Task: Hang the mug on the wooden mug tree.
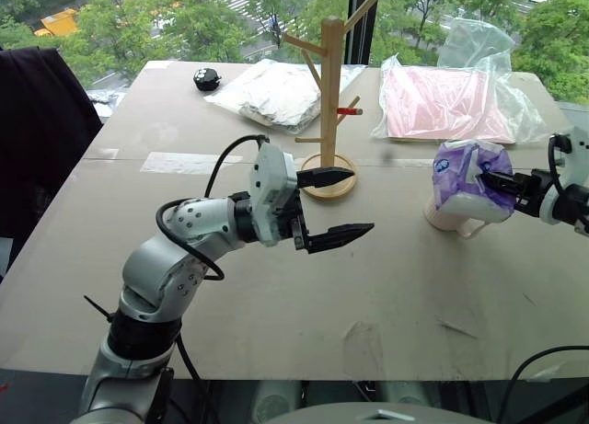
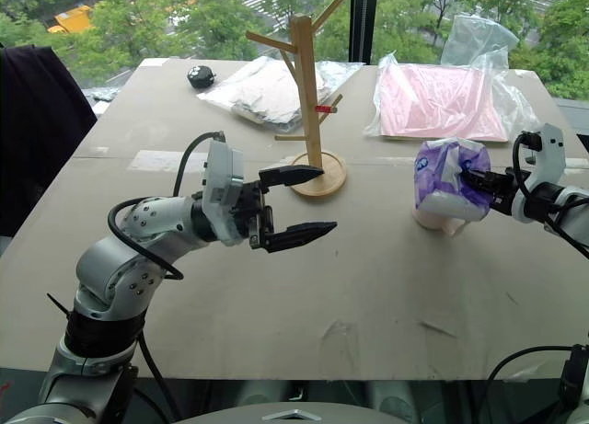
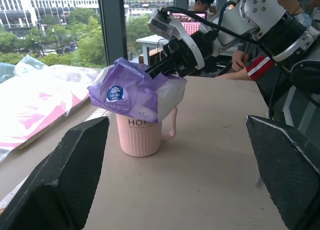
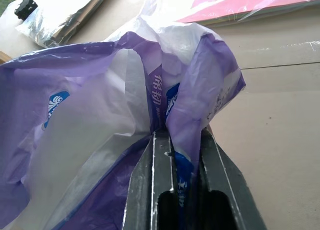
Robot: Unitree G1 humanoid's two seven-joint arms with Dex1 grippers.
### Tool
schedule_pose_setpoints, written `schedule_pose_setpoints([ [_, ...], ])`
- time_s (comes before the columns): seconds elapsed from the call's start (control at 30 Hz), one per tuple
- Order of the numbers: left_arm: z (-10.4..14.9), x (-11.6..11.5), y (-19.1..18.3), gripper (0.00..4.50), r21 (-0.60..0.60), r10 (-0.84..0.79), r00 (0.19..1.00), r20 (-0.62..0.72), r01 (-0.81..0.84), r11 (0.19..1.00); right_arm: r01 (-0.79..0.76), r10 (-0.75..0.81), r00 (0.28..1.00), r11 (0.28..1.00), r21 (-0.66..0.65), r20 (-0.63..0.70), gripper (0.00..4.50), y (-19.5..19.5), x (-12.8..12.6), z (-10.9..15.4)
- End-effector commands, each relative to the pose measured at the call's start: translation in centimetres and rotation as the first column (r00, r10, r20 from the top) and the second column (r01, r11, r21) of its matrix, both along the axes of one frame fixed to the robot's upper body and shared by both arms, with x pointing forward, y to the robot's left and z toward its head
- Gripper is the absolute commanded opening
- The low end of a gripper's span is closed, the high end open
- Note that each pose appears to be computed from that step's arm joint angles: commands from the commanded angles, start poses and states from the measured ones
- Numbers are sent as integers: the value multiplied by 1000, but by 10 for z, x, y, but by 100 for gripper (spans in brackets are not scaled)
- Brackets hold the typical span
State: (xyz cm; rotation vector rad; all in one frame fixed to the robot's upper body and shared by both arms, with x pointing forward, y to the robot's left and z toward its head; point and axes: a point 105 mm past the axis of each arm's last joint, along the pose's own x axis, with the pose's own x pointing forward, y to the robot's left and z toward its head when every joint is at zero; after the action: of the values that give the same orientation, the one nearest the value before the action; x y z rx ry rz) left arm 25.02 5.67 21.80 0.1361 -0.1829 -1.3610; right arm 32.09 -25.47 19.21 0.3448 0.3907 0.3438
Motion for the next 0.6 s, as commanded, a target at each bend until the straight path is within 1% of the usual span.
schedule_pose_setpoints([
  [0.03, 10, -6, -5, 450, -7, -45, 998, 51, 45, 999, 13, -15, 995, 1000, 19, 102, 3, -3, -4, 27],
  [0.17, 7, -8, -13, 450, 5, -106, 994, 34, 106, 994, 51, -58, 989, 997, 53, 139, 3, -13, -13, 37],
  [0.23, 4, -7, -21, 450, 20, -146, 989, 35, 145, 989, 124, -131, 982, 991, 52, 139, 3, -33, -23, 38],
  [0.37, 1, -7, -33, 450, 35, -214, 976, 41, 213, 976, 300, -303, 949, 953, 44, 88, 3, -83, -52, 26],
  [0.47, -4, -4, -38, 450, 61, -244, 969, 44, 241, 969, 389, -391, 918, 920, 42, 65, 3, -107, -71, 18],
  [0.57, -3, -3, -43, 450, 49, -266, 963, 42, 264, 963, 471, -472, 881, 882, 28, 38, 106, -128, -87, 6],
  [0.6, -5, -2, -45, 450, 54, -270, 962, 43, 268, 962, 500, -500, 866, 866, 13, 27, 158, -134, -91, 1],
])
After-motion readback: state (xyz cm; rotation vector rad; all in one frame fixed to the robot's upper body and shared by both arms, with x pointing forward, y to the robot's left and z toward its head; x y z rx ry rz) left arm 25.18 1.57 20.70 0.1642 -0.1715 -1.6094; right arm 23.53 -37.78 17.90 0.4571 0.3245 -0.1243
